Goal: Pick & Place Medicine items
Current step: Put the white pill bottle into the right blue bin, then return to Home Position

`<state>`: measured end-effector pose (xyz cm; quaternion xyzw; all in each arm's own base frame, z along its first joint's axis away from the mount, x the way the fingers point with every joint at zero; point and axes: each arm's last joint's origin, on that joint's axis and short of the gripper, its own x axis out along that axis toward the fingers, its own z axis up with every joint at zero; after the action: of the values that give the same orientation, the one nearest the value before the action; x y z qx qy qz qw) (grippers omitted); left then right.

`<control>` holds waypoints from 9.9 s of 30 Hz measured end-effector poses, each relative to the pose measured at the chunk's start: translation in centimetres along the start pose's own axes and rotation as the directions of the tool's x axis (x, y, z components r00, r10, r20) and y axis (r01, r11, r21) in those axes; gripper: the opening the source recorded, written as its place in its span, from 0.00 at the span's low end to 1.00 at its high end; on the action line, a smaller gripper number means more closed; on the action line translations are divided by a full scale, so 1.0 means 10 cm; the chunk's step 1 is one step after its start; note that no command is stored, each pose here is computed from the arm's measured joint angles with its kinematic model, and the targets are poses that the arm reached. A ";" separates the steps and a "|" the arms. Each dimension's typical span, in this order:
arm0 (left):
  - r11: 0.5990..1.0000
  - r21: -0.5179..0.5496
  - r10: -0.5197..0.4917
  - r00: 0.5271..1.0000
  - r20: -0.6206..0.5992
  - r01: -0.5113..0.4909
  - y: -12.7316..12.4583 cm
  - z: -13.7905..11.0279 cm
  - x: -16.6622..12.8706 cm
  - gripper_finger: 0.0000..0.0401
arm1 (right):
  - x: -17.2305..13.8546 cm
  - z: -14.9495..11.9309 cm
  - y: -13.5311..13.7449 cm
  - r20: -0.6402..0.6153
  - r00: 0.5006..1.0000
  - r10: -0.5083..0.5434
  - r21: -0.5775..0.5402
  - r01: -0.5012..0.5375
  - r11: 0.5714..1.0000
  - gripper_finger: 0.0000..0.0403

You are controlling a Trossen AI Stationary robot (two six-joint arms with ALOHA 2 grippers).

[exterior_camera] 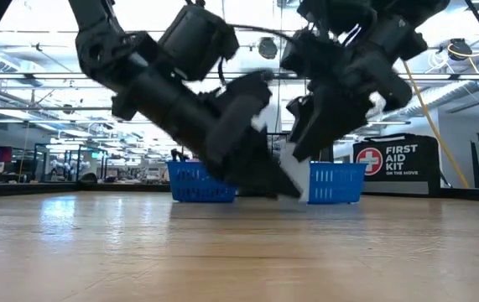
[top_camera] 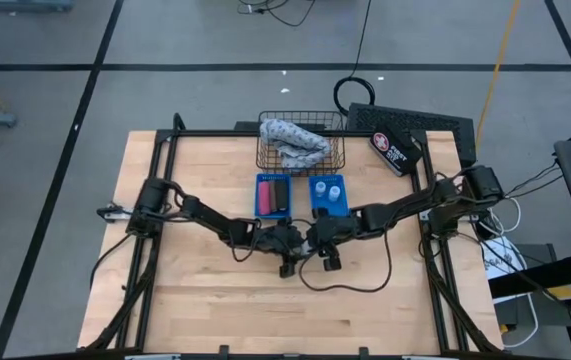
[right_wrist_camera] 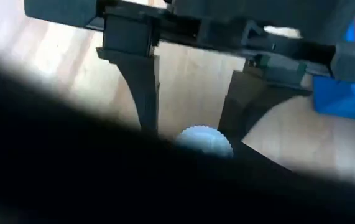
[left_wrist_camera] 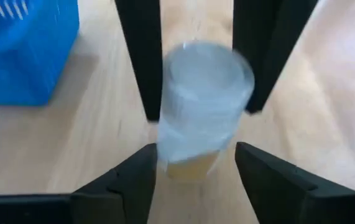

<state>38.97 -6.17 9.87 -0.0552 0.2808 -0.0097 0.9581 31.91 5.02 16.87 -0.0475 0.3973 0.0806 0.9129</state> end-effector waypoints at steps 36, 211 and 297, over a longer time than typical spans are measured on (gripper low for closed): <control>0.993 0.115 -0.006 0.992 0.126 -0.009 -0.05 0.73 -0.95 0.60 | -0.67 -0.13 -0.70 -0.171 0.928 -0.331 0.190 0.361 0.913 0.31; 0.997 0.058 0.013 0.873 0.488 -0.047 0.43 -0.70 -2.91 0.60 | -2.14 -1.47 -0.15 0.671 0.640 -0.375 0.425 0.083 0.902 0.48; 0.994 0.084 -0.101 0.829 0.550 0.066 0.44 -0.91 -2.91 0.60 | -1.55 -1.64 0.06 0.759 0.649 -0.053 0.114 -0.052 0.992 0.48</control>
<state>9.50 -1.30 17.42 -0.0383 -0.0113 -0.0439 0.9982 9.59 1.47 17.11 0.0479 -0.0179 0.0678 0.9964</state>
